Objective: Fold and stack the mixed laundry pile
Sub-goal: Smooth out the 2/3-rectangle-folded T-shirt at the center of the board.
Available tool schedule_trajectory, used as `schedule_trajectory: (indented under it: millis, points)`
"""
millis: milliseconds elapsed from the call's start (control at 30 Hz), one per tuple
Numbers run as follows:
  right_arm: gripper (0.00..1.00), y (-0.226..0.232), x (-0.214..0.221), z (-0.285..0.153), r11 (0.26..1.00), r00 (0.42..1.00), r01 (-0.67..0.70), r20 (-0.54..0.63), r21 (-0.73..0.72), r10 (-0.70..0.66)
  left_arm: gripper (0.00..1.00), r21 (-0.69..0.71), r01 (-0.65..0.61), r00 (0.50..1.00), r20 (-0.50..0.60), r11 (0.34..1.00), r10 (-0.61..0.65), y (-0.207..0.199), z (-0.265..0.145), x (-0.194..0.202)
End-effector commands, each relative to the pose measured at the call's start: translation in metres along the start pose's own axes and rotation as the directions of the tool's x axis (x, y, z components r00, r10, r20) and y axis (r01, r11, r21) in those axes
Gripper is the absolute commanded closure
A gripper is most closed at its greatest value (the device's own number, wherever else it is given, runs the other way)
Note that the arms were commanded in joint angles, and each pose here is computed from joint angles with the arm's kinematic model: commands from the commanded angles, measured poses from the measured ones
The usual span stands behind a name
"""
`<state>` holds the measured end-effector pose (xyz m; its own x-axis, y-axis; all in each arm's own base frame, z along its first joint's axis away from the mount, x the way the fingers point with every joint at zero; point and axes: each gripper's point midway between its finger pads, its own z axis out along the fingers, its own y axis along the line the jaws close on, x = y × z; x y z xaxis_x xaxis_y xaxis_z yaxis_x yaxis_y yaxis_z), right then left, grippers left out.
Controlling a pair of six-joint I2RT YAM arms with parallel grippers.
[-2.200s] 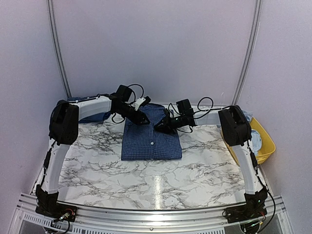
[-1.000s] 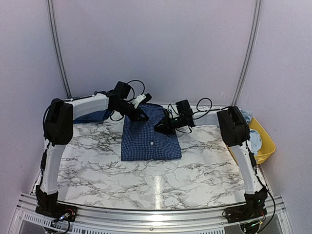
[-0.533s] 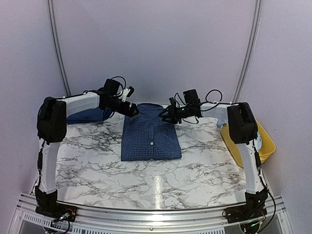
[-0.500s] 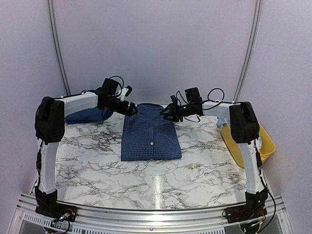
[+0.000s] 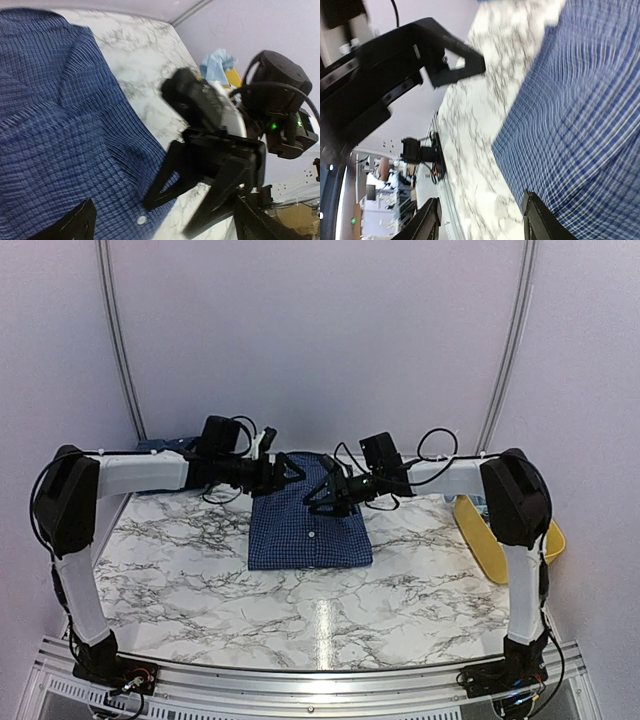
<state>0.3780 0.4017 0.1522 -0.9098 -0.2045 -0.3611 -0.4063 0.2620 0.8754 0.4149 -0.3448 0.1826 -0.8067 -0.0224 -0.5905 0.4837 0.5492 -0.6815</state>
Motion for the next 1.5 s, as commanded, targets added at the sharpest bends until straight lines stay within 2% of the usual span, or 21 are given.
schedule_trajectory:
  millis: [0, 100, 233, 300, 433, 533, 633, 700, 800, 867, 933, 1033, 1100, 1200, 1367, 1467]
  points:
    - [0.50, -0.035, 0.006, 0.010, 0.998, 0.999, -0.051, -0.003, -0.044, 0.051, 0.01, 0.064, 0.147, 0.988, -0.049, 0.987, -0.144, 0.002, 0.035, 0.028]
    - [0.52, -0.075, 0.002, 0.015, 0.995, 0.995, -0.101, 0.012, -0.020, 0.101, 0.01, -0.039, 0.229, 0.972, -0.032, 0.973, -0.231, 0.048, 0.053, 0.037]
    - [0.52, -0.119, 0.009, 0.016, 0.984, 0.984, -0.176, 0.015, 0.001, 0.176, 0.01, -0.178, 0.398, 0.914, -0.007, 0.900, -0.405, 0.132, 0.062, 0.063]
    - [0.52, -0.125, 0.013, 0.017, 0.982, 0.982, -0.186, 0.007, 0.008, 0.186, 0.01, -0.202, 0.407, 0.908, -0.012, 0.891, -0.418, 0.147, 0.063, 0.073]
    - [0.51, -0.092, -0.002, 0.007, 0.992, 0.992, -0.123, 0.010, -0.018, 0.123, 0.01, -0.162, 0.344, 0.937, -0.009, 0.925, -0.350, 0.125, 0.052, 0.057]
    - [0.48, -0.035, -0.018, -0.016, 0.998, 0.999, -0.024, 0.037, -0.055, 0.027, 0.01, -0.123, 0.254, 0.967, 0.041, 0.959, -0.251, 0.087, 0.024, 0.030]
    - [0.46, -0.005, -0.010, -0.034, 0.998, 0.999, 0.014, 0.038, -0.065, -0.011, 0.01, -0.083, 0.176, 0.984, 0.044, 0.981, -0.173, 0.052, -0.002, 0.022]
    - [0.46, 0.000, 0.006, -0.040, 0.999, 1.000, 0.001, 0.014, -0.054, 0.000, 0.01, -0.108, 0.196, 0.979, 0.080, 0.975, -0.188, 0.042, -0.018, 0.022]
    - [0.46, -0.005, 0.031, -0.044, 0.999, 1.000, -0.018, -0.014, -0.030, 0.017, 0.01, -0.071, 0.266, 0.959, 0.122, 0.961, -0.256, 0.027, -0.030, 0.031]
    - [0.46, -0.014, 0.043, -0.043, 0.999, 0.999, -0.043, -0.027, -0.022, 0.042, 0.01, -0.032, 0.239, 0.968, 0.082, 0.971, -0.236, 0.006, -0.023, 0.043]
    - [0.46, -0.023, 0.048, -0.040, 0.998, 0.998, -0.055, -0.032, -0.013, 0.054, 0.01, 0.046, 0.234, 0.972, -0.026, 0.971, -0.233, -0.017, -0.002, 0.058]
    - [0.47, -0.039, 0.045, -0.031, 0.997, 0.996, -0.081, -0.034, -0.009, 0.081, 0.01, 0.073, 0.256, 0.960, -0.139, 0.964, -0.244, -0.028, 0.035, 0.085]
    - [0.47, -0.051, 0.042, -0.025, 0.995, 0.995, -0.096, -0.030, -0.001, 0.096, 0.01, 0.040, 0.289, 0.944, -0.175, 0.957, -0.278, -0.019, 0.054, 0.102]
    - [0.48, -0.073, 0.043, -0.012, 0.991, 0.991, -0.133, -0.032, -0.009, 0.132, 0.01, -0.070, 0.397, 0.901, -0.163, 0.915, -0.403, 0.026, 0.064, 0.128]
    - [0.49, -0.116, 0.082, 0.004, 0.970, 0.967, -0.234, -0.087, 0.060, 0.239, 0.01, -0.224, 0.494, 0.832, -0.160, 0.840, -0.532, 0.081, 0.054, 0.182]
    - [0.50, -0.124, 0.111, 0.000, 0.956, 0.952, -0.276, -0.113, 0.099, 0.286, 0.02, -0.260, 0.557, 0.785, -0.147, 0.789, -0.602, 0.090, 0.039, 0.208]
